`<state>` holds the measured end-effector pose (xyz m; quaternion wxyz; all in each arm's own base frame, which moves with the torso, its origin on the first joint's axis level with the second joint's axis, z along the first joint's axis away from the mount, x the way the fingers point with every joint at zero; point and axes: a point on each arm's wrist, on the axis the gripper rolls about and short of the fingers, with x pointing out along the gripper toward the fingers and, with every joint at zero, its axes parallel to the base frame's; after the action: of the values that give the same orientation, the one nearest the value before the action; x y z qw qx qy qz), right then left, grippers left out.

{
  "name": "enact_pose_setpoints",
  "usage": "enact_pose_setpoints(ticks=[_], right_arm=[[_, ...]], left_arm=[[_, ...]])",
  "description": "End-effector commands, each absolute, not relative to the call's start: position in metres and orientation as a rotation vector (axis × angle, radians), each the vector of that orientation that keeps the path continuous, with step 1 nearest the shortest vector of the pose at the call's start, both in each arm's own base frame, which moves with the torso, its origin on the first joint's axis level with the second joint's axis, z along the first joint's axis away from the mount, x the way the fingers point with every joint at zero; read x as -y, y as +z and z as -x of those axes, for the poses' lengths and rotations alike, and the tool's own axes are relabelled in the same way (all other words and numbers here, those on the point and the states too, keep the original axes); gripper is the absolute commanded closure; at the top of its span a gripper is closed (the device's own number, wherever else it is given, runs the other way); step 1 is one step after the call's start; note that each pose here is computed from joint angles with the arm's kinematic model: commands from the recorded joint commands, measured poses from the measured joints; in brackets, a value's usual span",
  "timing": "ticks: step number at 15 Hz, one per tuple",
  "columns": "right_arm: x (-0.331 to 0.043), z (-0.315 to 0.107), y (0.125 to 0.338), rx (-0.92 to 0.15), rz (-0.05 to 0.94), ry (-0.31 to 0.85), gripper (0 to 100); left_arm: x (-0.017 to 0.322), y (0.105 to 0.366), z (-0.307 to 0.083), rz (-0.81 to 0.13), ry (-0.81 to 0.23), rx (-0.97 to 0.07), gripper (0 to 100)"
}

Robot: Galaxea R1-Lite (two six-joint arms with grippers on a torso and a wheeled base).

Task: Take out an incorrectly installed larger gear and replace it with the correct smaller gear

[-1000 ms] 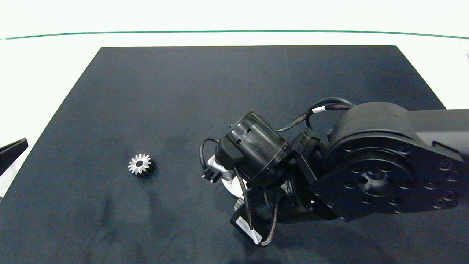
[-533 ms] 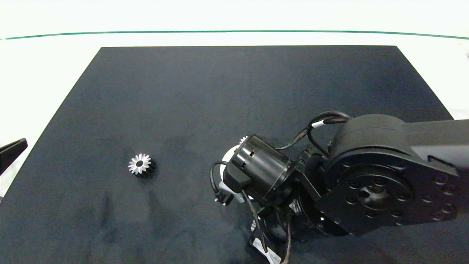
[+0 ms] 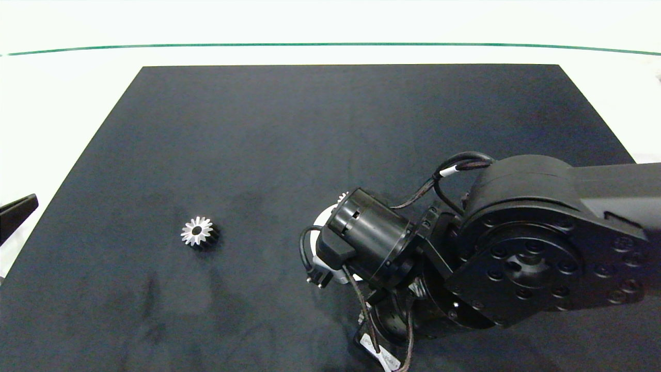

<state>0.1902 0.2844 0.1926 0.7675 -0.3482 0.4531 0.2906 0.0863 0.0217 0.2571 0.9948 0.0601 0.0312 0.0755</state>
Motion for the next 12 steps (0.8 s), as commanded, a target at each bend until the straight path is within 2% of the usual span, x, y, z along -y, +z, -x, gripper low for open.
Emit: enact_pose_setpoints(ticks=[1,8,9,12], right_arm=[[-0.2836,-0.1903,0.1867,-1.006,0.771,0.622,78],[-0.2794,-0.1962,0.1808,-1.027,0.768,0.575,78],[-0.2796,-0.1967,0.1819,-1.018,0.771,0.565,0],[-0.2788,-0.1974,0.1836,-1.014,0.764,0.562,0]], left_arm=[[-0.0217,0.2573,-0.0861,-0.121,0.151,-0.061,0],[-0.0216,0.2565,-0.0858,-0.121,0.151,-0.063,0],[-0.0216,0.2565,-0.0858,-0.121,0.151,-0.063,0],[-0.0214,0.2568,-0.0851,-0.122,0.151,-0.060,0]])
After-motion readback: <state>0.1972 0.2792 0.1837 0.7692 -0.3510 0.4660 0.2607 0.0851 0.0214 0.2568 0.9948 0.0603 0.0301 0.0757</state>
